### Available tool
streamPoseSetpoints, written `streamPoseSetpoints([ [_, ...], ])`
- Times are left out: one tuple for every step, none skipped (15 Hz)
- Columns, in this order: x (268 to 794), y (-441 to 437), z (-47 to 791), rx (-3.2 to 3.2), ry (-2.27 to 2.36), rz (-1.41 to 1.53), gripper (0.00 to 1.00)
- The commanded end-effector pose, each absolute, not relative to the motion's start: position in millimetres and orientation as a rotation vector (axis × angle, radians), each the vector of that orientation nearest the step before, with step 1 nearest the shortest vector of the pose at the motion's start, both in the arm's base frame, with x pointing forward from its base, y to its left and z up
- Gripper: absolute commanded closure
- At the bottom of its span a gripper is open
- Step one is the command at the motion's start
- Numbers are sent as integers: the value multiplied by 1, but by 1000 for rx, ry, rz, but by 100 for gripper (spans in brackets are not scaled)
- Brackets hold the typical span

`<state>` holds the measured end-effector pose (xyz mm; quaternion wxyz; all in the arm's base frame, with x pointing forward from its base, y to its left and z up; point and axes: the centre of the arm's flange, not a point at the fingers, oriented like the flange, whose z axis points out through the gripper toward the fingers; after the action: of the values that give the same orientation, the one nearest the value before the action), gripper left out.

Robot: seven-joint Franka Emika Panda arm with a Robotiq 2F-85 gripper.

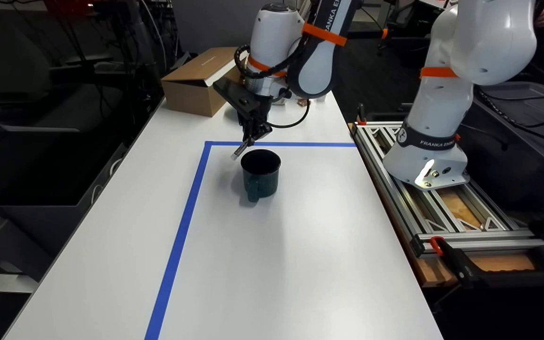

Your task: Remove the marker from the mug.

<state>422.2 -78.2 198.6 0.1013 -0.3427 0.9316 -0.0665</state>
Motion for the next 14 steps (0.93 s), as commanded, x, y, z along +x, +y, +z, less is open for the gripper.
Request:
streamPoseSetpoints([
  [434,-84,180,-991,2771,-147,95],
  [434,-85,177,-991,2782,-142,95],
  [434,-86,174,-995,2789,-138,95],
  [433,-87,173,-999,2799,-140,66],
  [433,-89,173,-1003,2805,-143,53],
  [432,-90,174,-1011,2809,-147,47],
  [431,-91,177,-1017,2820,-151,41],
  [430,-91,180,-1025,2825,-155,32],
  [427,-89,186,-1035,2842,-187,25],
  [425,-88,191,-1040,2857,-205,16],
  [422,-85,199,-1054,2870,-232,10],
  [420,-84,206,-1060,2882,-258,3],
  [417,-82,218,-1075,2888,-277,0],
  [416,-79,227,-1097,2892,-294,0],
])
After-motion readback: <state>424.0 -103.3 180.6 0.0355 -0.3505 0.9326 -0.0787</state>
